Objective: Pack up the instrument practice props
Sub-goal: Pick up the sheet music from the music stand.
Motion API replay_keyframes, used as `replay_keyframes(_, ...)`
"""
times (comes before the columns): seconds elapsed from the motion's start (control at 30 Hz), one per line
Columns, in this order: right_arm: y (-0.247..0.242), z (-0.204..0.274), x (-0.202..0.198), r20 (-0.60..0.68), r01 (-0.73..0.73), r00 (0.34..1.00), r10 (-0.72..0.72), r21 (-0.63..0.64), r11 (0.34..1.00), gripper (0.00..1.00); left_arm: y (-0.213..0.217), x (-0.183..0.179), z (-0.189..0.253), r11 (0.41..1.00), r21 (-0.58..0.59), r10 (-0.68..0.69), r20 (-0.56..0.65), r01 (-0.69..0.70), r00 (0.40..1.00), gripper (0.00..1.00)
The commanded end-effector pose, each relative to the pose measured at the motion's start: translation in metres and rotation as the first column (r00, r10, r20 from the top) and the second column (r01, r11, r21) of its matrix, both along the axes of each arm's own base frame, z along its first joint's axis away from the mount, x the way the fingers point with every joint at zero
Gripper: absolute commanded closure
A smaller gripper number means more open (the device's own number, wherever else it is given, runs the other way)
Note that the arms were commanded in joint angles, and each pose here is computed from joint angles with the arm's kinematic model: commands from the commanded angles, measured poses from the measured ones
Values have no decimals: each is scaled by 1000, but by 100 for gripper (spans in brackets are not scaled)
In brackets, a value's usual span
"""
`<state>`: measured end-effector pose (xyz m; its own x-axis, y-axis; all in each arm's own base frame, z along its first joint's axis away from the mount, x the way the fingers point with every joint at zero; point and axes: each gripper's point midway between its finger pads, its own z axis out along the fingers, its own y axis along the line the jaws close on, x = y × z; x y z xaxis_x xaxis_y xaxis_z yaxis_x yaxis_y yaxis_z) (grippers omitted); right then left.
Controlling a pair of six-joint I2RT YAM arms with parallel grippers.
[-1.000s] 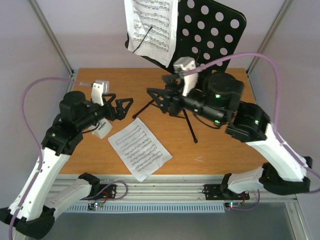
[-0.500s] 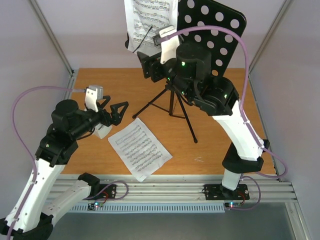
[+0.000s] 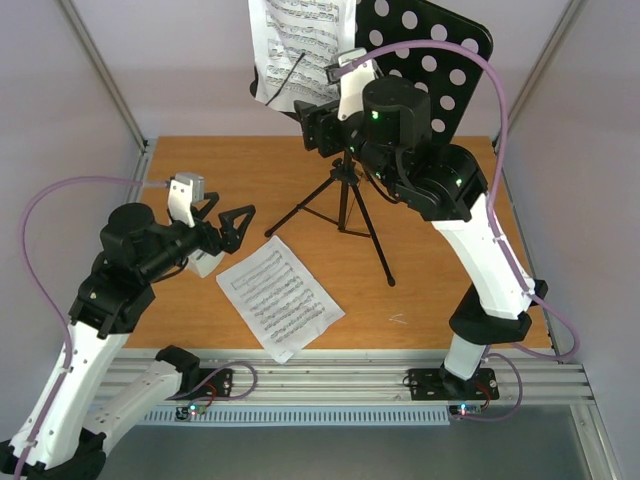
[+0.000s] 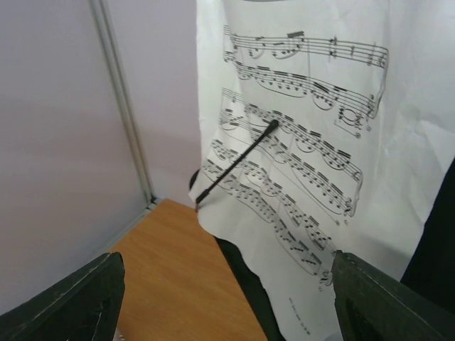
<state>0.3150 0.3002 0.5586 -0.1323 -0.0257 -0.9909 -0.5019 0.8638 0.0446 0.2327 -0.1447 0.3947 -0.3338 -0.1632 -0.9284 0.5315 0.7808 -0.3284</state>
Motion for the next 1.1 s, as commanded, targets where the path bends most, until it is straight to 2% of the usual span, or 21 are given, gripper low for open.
replay_keyframes(0.0,-16,12,4,48,82,995,-82,11,997,19,1,1,11,1000,-11,4,58,-3,998,1)
replay_keyframes(0.5,-37,18,-17,31,55,998,-56,35,998,14,3,-1,11,1000,-10,11,65,-10,998,1)
replay_keyframes(1.07,-37,4,0,-71,5,997,3,110,994,8,1,-2,10,1000,-12,0,62,1,998,1)
